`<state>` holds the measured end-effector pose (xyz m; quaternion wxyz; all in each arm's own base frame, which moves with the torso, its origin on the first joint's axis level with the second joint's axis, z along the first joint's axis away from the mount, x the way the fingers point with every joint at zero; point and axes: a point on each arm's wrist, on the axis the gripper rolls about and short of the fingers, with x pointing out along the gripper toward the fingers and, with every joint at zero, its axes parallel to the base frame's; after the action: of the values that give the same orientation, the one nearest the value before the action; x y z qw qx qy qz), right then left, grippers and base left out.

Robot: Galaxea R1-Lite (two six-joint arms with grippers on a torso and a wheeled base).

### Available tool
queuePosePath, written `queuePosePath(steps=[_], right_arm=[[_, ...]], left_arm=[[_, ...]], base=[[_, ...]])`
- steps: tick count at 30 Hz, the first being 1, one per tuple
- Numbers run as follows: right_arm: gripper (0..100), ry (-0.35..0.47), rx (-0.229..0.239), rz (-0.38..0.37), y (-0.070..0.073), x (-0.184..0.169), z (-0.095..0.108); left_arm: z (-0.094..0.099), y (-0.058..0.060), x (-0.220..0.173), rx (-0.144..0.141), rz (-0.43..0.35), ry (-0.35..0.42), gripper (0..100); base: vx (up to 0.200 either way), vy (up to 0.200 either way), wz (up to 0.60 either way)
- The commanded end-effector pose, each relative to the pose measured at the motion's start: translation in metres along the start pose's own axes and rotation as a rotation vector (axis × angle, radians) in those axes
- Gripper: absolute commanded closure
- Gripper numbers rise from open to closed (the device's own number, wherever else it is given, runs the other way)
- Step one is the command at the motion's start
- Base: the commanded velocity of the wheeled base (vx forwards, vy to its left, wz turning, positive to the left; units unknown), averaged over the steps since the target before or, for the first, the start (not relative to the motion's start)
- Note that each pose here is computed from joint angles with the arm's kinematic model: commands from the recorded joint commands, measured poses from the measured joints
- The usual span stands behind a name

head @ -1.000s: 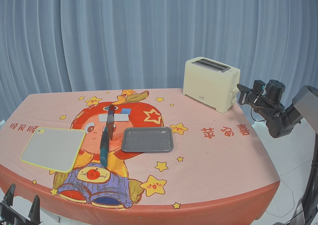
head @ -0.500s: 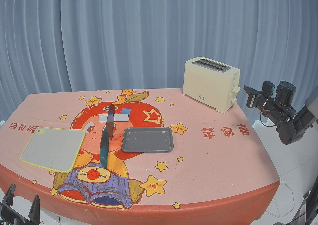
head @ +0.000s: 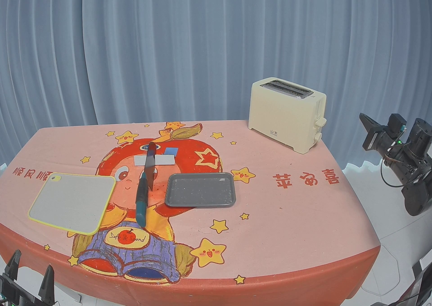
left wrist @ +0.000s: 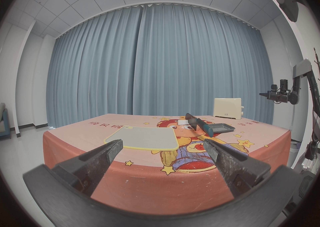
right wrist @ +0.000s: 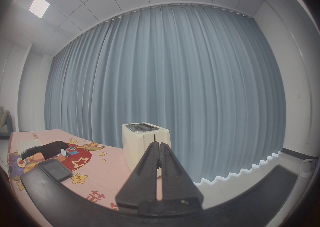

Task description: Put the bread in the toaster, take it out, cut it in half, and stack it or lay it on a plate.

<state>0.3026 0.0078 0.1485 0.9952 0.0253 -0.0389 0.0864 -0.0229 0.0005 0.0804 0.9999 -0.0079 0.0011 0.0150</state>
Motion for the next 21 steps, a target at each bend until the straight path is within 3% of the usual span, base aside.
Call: queuePosePath(steps=[1, 5, 9, 21], right_arm=[[100, -0.026, -0.001, 0.027, 0.012, -0.018, 0.013], [100, -0.018, 0.009, 0.063, 0.026, -0.024, 0.012], [100, -0.002, 0.013, 0.042, 0.036, -0.025, 0.008], [100, -0.015, 0.001, 0.015, 0.031, -0.025, 0.011]], left_arm=[[-0.005, 0.0, 0.0, -0.001, 0.001, 0.001, 0], [-0.005, 0.0, 0.0, -0.001, 0.001, 0.001, 0], [-0.005, 0.0, 0.0, -0.001, 0.001, 0.001, 0], [-0.005, 0.0, 0.0, -0.001, 0.001, 0.001, 0]], base=[[0.0, 0.0, 0.0], [0.0, 0.0, 0.0], [0.0, 0.0, 0.0], [0.0, 0.0, 0.0]])
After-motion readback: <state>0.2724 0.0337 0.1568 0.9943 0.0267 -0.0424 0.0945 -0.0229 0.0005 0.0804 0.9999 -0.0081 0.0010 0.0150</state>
